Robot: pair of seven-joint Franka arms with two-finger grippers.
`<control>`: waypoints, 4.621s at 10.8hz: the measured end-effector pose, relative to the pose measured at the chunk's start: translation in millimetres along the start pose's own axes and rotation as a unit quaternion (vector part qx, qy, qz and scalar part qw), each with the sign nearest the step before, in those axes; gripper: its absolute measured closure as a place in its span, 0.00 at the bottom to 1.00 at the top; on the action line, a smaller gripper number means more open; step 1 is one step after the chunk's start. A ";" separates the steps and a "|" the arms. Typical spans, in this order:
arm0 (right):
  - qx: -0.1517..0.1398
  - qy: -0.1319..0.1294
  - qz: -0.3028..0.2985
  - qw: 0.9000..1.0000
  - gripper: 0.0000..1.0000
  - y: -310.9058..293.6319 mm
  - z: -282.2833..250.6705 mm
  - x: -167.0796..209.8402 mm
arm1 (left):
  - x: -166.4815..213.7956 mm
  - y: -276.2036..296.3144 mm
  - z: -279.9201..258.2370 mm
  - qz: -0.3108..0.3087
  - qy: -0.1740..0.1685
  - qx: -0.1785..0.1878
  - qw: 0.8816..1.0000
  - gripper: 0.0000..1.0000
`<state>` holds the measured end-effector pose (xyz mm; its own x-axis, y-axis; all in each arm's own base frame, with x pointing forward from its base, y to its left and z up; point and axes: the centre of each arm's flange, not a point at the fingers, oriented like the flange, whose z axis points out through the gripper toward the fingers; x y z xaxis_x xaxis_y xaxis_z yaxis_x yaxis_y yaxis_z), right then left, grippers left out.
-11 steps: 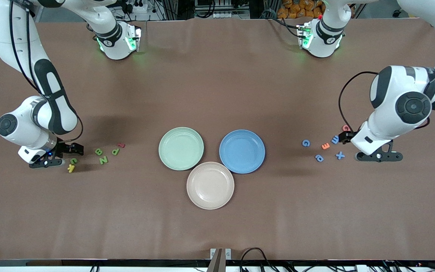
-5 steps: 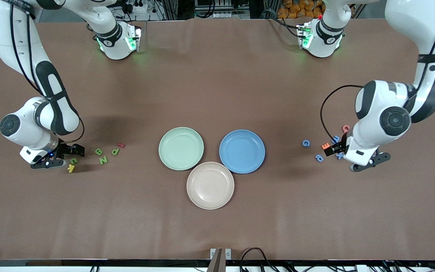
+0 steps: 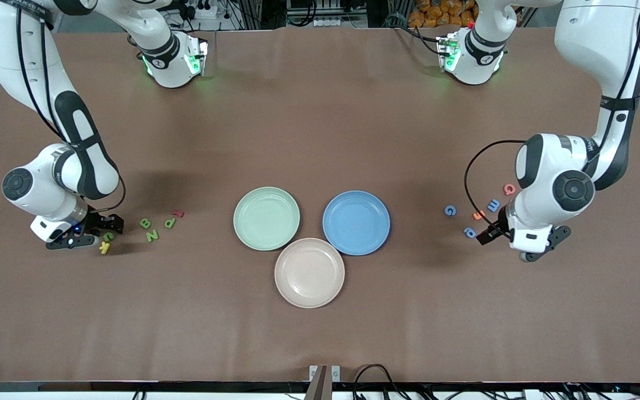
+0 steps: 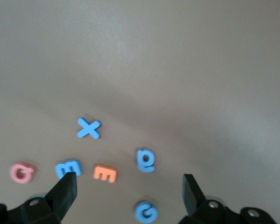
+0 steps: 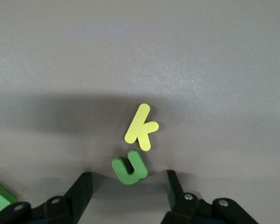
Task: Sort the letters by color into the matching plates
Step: 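Grasp the green u with the right gripper and the blue g with the left, then drop the u and g onto the green and blue plates with both grippers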
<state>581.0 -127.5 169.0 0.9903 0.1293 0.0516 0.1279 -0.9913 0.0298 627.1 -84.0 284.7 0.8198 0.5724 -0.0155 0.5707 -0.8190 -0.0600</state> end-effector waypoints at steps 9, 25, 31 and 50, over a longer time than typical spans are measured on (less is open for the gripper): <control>-0.005 0.010 0.004 1.000 0.65 2.6 -3.7 3.0 | -2.4 -5.2 66.4 -0.111 -0.022 0.005 0.994 0.00; 0.038 0.005 0.122 0.992 0.73 -46.7 -52.3 30.8 | -16.8 17.1 118.7 -0.150 0.017 -0.036 0.988 0.00; 0.054 -0.002 0.254 0.966 0.73 -181.3 -61.3 54.4 | -22.9 20.1 118.3 -0.148 0.015 -0.039 0.988 0.00; 0.073 -0.053 0.410 0.908 0.47 -415.3 -86.6 40.5 | -119.8 90.1 27.9 -0.081 -0.017 -0.071 0.994 0.73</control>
<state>563.2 291.4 245.1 0.7543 -0.6488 -0.1002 -0.6565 -0.7466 -0.1079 579.0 -225.3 253.3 0.7153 0.6969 -0.0518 0.6986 -0.7112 0.0779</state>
